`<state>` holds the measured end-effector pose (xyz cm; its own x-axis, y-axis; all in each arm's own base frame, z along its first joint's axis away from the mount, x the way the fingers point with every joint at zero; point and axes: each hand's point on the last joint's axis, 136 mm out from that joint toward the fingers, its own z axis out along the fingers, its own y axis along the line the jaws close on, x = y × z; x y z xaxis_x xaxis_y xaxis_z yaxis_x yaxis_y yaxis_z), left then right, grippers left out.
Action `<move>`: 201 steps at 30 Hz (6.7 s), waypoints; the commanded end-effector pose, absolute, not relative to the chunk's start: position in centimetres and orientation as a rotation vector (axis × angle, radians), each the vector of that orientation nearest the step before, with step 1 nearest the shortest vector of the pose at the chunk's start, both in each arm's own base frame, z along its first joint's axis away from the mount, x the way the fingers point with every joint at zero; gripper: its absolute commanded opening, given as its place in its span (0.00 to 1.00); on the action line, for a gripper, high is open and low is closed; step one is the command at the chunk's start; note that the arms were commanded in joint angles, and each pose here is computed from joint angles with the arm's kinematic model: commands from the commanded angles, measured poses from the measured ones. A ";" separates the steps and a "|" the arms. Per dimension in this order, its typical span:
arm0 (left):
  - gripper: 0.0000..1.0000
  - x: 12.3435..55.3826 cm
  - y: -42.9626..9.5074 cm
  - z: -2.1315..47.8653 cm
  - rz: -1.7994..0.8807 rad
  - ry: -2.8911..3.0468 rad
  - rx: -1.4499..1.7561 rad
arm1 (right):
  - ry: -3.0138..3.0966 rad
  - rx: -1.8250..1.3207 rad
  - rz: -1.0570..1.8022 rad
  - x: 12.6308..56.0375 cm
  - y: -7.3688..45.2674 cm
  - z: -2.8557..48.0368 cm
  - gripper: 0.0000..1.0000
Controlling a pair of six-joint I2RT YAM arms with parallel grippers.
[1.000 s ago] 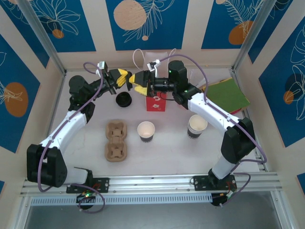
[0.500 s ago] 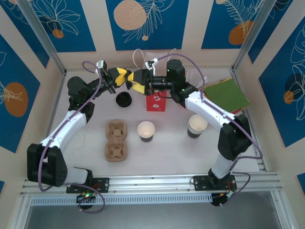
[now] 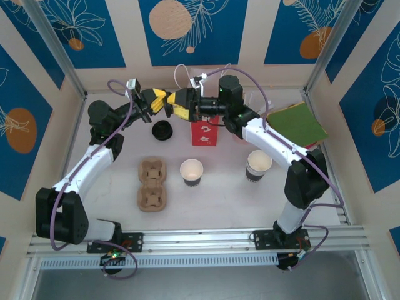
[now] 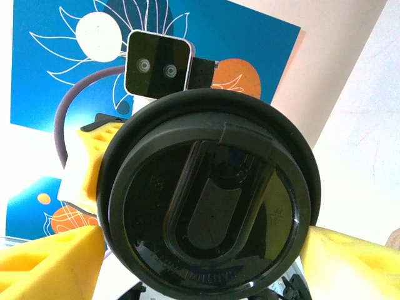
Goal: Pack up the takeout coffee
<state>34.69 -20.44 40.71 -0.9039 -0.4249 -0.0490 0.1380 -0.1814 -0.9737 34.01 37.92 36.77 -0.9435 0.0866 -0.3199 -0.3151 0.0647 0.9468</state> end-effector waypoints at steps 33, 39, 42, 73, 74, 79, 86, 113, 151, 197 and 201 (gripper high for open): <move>0.17 33.9 -19.8 41.2 -2.121 1.713 -0.238 | 2.029 -0.283 1.937 33.4 38.0 38.4 0.71; 0.36 34.0 -18.8 40.5 -2.063 1.747 -0.273 | 2.042 -0.286 1.913 33.2 37.5 38.2 0.71; 0.39 34.2 -17.7 39.8 -1.994 1.777 -0.316 | 2.066 -0.281 1.871 33.0 36.9 37.7 0.71; 1.00 22.9 -10.4 26.0 -0.662 2.499 -0.187 | 2.560 -0.241 0.913 24.5 29.8 26.8 0.67; 1.00 22.5 -10.5 25.8 -0.658 2.506 -0.177 | 2.570 -0.243 0.892 24.1 29.7 26.6 0.67; 1.00 20.6 -10.1 25.0 -0.587 2.535 -0.131 | 2.629 -0.296 0.753 22.2 29.7 24.7 0.67; 1.00 19.7 -9.7 24.3 -0.576 2.549 -0.153 | 2.706 -0.418 0.521 20.9 30.2 22.0 0.67; 1.00 19.8 -9.4 22.7 -0.547 2.567 -0.172 | 2.863 -0.649 0.037 23.2 31.8 15.6 0.65; 1.00 19.9 -9.4 22.6 -0.545 2.572 -0.174 | 2.871 -0.660 0.004 23.3 32.0 14.7 0.66; 1.00 19.7 -9.6 22.4 -0.561 2.576 -0.176 | 2.831 -0.672 0.042 22.8 33.1 15.9 0.66; 1.00 19.7 -9.6 22.3 -0.564 2.579 -0.176 | 2.849 -0.678 0.026 22.6 33.0 15.1 0.66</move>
<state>19.91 -9.60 22.59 -0.8687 -0.2271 -0.4403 -0.0217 0.9053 -0.4243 22.91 32.98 14.68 -0.8700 -0.4449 -0.2126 -0.4486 0.8931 -0.0331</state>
